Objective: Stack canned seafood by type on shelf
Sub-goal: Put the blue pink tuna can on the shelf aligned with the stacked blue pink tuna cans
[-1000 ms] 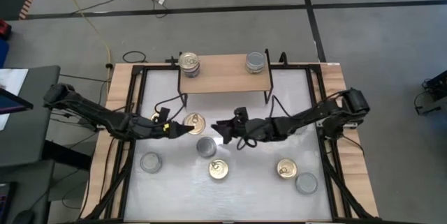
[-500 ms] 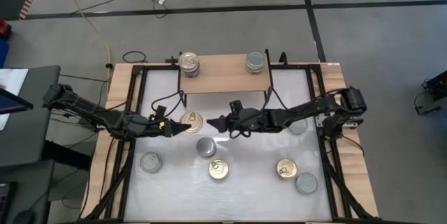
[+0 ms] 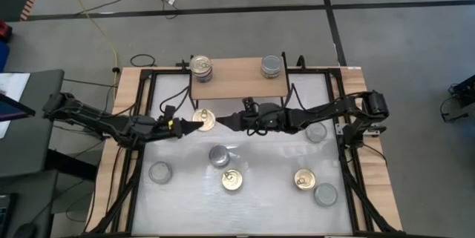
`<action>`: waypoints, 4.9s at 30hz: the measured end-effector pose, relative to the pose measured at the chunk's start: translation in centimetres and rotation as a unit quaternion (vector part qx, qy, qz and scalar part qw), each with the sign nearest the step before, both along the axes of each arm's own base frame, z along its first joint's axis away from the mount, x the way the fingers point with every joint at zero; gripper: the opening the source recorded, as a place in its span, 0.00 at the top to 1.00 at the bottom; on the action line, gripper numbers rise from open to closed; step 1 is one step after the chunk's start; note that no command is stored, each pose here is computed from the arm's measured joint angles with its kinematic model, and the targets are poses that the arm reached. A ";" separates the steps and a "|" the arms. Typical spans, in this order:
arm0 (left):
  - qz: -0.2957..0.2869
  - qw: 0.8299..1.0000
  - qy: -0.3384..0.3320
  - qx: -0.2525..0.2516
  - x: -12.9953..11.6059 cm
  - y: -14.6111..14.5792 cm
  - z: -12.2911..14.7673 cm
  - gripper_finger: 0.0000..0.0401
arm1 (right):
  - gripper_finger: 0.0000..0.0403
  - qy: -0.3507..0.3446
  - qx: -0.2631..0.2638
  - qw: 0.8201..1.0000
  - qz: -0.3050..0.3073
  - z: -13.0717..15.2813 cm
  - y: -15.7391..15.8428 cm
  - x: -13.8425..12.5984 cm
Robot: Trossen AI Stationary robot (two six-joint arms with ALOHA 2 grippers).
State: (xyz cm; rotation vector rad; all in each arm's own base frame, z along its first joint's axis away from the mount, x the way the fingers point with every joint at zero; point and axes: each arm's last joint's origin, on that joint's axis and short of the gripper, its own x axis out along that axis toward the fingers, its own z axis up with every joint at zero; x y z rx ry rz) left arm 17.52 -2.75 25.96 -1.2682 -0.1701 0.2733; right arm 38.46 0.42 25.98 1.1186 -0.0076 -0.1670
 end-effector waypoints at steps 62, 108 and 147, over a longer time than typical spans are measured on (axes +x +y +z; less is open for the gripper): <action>0.027 0.999 -0.043 0.009 0.1 1.2 1.0 0.52 | 0.31 -0.027 0.051 0.998 -0.015 0.4 -2.6 4.1; 0.039 0.999 -0.033 0.013 0.1 1.3 0.8 0.52 | 0.29 -0.024 0.049 0.999 0.003 0.3 -2.7 4.1; 0.050 0.998 0.008 0.037 0.1 1.3 0.1 0.38 | 0.46 -0.015 0.028 0.999 0.010 0.2 -3.3 4.0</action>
